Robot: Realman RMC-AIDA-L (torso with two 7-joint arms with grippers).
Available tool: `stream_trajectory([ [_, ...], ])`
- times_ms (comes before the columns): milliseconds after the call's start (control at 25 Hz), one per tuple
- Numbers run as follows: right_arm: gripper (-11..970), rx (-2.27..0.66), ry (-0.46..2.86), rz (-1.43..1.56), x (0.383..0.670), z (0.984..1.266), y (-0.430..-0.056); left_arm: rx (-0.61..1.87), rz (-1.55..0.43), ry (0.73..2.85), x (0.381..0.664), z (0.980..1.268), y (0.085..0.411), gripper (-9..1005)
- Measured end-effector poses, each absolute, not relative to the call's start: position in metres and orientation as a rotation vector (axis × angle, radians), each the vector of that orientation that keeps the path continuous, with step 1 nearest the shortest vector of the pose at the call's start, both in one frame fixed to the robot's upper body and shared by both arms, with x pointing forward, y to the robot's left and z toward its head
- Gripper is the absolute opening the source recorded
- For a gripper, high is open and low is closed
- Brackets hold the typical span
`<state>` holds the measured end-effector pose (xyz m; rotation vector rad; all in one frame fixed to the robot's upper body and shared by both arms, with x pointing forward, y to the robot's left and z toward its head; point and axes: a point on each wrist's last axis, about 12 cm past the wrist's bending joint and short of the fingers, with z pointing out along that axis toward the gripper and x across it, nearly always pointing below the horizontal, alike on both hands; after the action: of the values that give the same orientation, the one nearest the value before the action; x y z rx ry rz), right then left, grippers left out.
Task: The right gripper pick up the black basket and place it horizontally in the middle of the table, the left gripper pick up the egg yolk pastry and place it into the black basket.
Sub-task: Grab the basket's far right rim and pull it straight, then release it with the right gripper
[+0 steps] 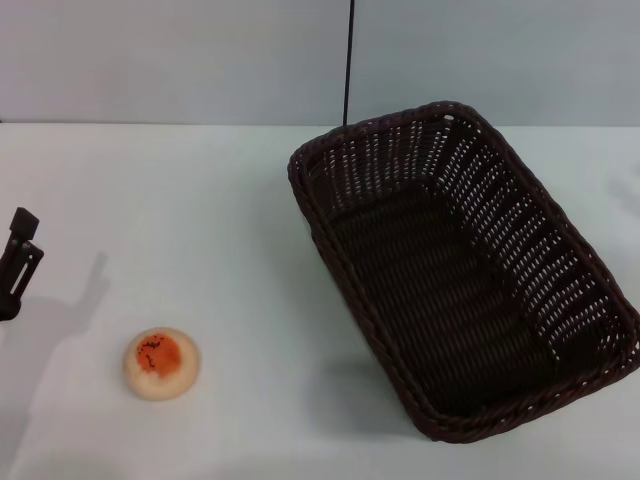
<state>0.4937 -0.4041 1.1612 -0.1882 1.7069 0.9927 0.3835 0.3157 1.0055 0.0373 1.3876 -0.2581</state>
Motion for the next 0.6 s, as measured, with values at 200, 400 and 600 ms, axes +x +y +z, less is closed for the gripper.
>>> stream_trajectory([
  [200, 673, -0.189, 2.072, 1.040, 0.527, 1.189, -0.409, 0.035, -0.248, 1.414, 0.382, 1.002, 0.316, 828],
  [400, 666, -0.234, 2.412, 0.932, 0.560, 1.214, -0.402, 0.032, -0.244, 1.427, 0.381, 1.001, 0.317, 828],
  [600, 659, -0.354, 2.631, 0.816, 0.589, 1.229, -0.374, 0.033, -0.245, 1.433, 0.379, 1.000, 0.317, 828],
])
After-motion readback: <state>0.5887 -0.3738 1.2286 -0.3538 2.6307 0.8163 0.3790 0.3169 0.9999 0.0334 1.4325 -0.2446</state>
